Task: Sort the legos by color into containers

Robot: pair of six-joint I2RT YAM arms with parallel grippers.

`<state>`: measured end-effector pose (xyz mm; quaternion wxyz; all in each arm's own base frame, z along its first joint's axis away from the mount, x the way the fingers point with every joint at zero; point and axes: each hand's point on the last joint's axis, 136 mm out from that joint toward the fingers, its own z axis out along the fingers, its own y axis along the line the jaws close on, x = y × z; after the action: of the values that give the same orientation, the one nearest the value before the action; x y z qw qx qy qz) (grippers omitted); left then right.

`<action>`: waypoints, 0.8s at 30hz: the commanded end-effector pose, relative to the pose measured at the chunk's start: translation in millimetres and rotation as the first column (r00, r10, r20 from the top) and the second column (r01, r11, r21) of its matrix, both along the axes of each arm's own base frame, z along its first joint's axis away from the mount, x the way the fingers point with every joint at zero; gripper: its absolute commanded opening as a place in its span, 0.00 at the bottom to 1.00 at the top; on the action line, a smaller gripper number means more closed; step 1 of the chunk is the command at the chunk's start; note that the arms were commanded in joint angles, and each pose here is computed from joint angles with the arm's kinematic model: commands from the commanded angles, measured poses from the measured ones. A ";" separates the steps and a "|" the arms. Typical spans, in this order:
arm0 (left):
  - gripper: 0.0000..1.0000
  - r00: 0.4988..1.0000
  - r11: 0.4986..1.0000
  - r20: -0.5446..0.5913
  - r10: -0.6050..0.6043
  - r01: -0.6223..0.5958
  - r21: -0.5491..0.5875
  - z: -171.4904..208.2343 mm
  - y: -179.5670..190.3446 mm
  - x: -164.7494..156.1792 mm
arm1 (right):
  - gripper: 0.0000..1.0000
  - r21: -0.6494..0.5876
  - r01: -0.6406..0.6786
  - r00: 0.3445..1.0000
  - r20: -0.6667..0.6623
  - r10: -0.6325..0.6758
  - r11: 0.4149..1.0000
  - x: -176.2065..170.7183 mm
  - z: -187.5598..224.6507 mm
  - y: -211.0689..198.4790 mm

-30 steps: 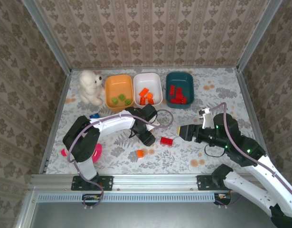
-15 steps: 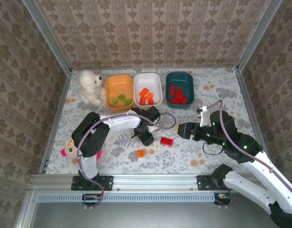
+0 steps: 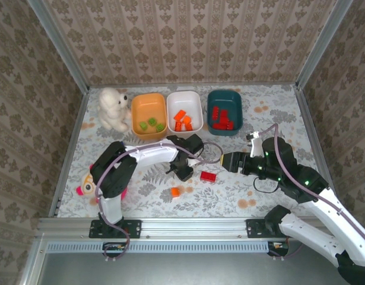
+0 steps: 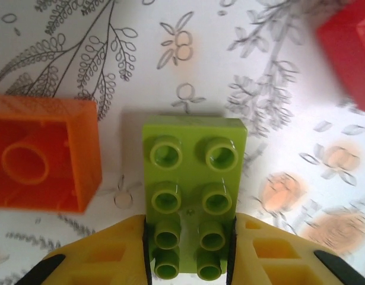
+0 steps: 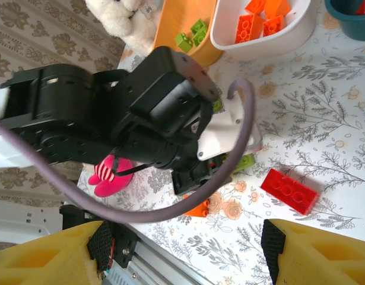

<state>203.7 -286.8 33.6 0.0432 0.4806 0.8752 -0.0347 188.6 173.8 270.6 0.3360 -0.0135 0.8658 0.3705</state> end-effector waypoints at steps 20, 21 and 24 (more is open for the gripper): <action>0.29 0.610 0.585 0.030 0.792 -0.744 -0.322 117.0 127.3 257.8 | 0.70 0.003 0.012 0.999 0.049 -0.012 1.000 44.7 34.1 26.3; 0.29 0.590 0.570 0.033 0.807 -0.762 -0.309 111.4 133.3 267.3 | 0.70 0.004 0.011 0.999 0.047 -0.011 1.000 46.1 34.1 27.5; 0.28 0.516 0.513 0.059 0.855 -0.822 -0.247 90.6 156.2 292.0 | 0.70 0.003 0.010 0.999 0.039 -0.010 1.000 49.5 33.5 30.5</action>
<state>488.9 -147.4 126.5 0.1903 0.0296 0.9783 -0.0760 234.7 196.8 280.7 0.3361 -0.0046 0.8757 0.3466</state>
